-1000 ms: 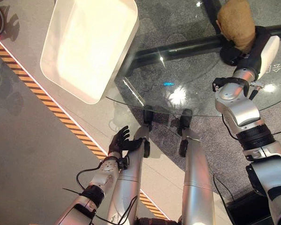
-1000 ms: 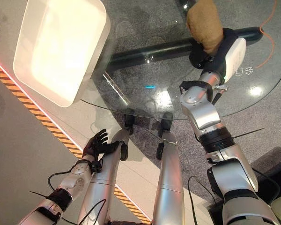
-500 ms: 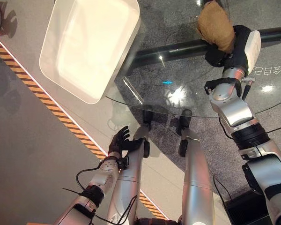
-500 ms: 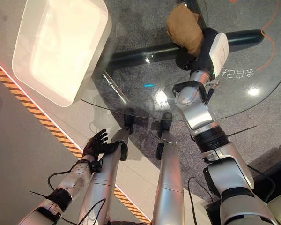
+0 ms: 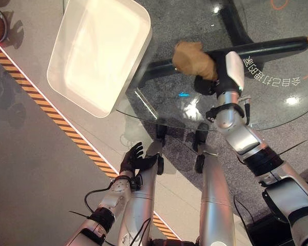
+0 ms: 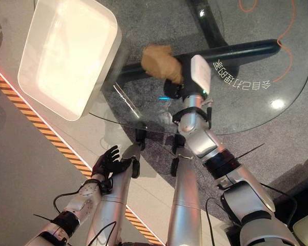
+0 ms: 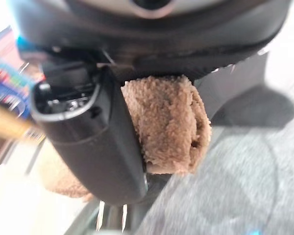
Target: Wipe the table with a cloth and put it in the basket.
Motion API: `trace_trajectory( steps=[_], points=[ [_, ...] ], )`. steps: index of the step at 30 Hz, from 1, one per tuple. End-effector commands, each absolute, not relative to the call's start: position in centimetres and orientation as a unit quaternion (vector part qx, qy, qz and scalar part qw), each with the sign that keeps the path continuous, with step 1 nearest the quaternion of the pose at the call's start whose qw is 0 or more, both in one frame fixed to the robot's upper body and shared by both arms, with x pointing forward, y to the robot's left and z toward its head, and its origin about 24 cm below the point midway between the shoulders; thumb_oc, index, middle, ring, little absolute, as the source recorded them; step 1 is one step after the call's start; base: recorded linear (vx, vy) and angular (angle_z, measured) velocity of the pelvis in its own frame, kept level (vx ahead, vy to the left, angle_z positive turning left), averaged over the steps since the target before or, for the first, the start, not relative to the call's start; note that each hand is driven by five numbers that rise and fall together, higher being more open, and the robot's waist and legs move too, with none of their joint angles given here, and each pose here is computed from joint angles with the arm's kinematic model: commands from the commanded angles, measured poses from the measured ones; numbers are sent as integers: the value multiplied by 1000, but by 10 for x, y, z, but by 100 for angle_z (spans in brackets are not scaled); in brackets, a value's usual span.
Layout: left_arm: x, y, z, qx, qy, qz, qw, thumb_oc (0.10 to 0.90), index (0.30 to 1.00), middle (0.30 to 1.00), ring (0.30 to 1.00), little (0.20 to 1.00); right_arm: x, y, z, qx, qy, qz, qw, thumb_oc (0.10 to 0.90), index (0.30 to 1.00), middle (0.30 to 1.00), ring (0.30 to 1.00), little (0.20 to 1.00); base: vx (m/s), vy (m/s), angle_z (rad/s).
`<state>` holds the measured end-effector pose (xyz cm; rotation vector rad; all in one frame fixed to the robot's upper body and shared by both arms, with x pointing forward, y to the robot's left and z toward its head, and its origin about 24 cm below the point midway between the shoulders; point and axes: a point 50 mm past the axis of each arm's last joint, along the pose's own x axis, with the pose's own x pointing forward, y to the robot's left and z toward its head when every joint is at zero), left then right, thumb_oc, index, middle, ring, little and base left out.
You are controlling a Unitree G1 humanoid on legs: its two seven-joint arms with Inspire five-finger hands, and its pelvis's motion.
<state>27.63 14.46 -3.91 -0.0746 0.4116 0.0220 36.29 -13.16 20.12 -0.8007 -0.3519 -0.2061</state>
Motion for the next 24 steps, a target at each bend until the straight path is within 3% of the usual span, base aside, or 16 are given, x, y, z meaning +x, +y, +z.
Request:
trace_trajectory(
  steps=[1,24],
  points=[
    [217,134,-88,-22,304,0,952,800,900,900,900,900,340,-92,208,-370,-246,-4,896,100,300,300,300,200,2,-11,4],
    [219,143,-91,-19,312,10,950,800,900,900,900,900,343,-109,206,-380,-251,-57,888,100,300,300,300,200,1,-2,1]
  ],
)
